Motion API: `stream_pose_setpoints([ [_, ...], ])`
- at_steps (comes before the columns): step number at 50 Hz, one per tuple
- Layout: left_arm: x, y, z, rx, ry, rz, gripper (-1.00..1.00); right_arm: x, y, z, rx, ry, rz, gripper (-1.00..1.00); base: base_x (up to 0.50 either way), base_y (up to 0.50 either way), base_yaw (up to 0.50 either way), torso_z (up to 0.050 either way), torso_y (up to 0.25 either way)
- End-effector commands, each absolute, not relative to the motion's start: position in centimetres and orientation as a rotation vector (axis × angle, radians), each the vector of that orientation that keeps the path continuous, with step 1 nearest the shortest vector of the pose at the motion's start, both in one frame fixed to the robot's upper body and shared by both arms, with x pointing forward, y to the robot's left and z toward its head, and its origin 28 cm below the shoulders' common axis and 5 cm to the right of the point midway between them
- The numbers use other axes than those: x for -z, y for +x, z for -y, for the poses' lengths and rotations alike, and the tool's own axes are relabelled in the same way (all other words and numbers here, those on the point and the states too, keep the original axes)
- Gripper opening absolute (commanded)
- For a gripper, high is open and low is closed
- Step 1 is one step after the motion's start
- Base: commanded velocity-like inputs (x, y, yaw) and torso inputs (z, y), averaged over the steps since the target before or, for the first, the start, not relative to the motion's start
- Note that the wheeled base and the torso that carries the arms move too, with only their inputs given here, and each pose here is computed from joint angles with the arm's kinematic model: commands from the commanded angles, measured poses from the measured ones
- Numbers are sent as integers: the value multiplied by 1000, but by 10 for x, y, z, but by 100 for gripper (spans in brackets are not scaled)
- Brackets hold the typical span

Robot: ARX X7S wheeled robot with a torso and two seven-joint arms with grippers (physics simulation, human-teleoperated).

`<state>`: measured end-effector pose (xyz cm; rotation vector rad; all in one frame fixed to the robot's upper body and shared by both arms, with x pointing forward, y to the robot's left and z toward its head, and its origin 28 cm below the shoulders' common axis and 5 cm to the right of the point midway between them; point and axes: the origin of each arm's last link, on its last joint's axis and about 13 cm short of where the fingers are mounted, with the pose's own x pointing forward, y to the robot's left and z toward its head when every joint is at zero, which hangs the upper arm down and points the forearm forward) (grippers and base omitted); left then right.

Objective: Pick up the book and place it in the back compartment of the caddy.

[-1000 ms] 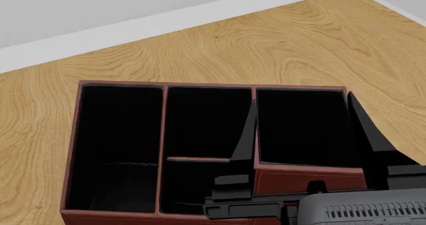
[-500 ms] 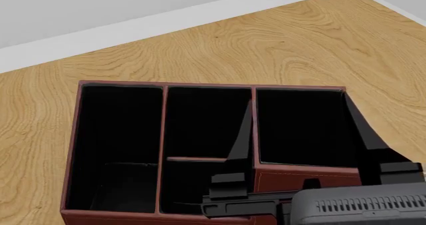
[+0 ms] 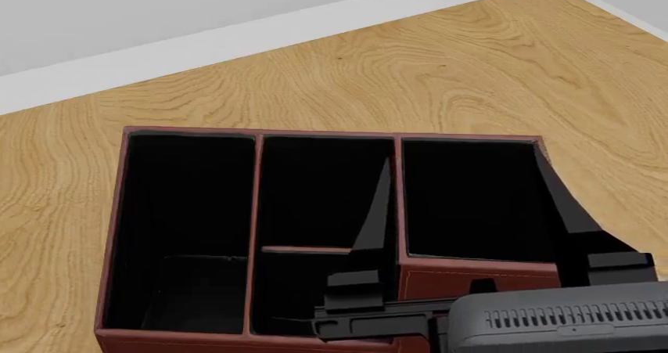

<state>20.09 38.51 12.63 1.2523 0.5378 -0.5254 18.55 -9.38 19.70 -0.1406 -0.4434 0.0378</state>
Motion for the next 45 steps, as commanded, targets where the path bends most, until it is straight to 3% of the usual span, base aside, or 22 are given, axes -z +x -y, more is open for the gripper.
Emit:
stream_pose_setpoints([
  [1, -122, 220, -371, 562, 1241, -497, 100, -199, 187, 94, -22, -136, 473, 100, 0, 0, 0, 0, 0],
  [16, -91, 230, -358, 651, 1229, -525, 100, -200, 187, 93, -25, -139, 471, 100, 0, 0, 0, 0, 0],
  [17, -83, 232, -354, 665, 1222, -538, -100, -199, 187, 94, -24, -137, 470, 100, 8, -8, -5, 0, 0],
  [34, -83, 224, -347, 699, 1180, -539, -100, -200, 186, 94, -24, -137, 471, 100, 12, -10, -19, -9, 0],
  [45, -124, 218, -345, 665, 1193, -457, -100, -200, 186, 95, -23, -137, 471, 100, 6, -7, -19, -6, 0],
])
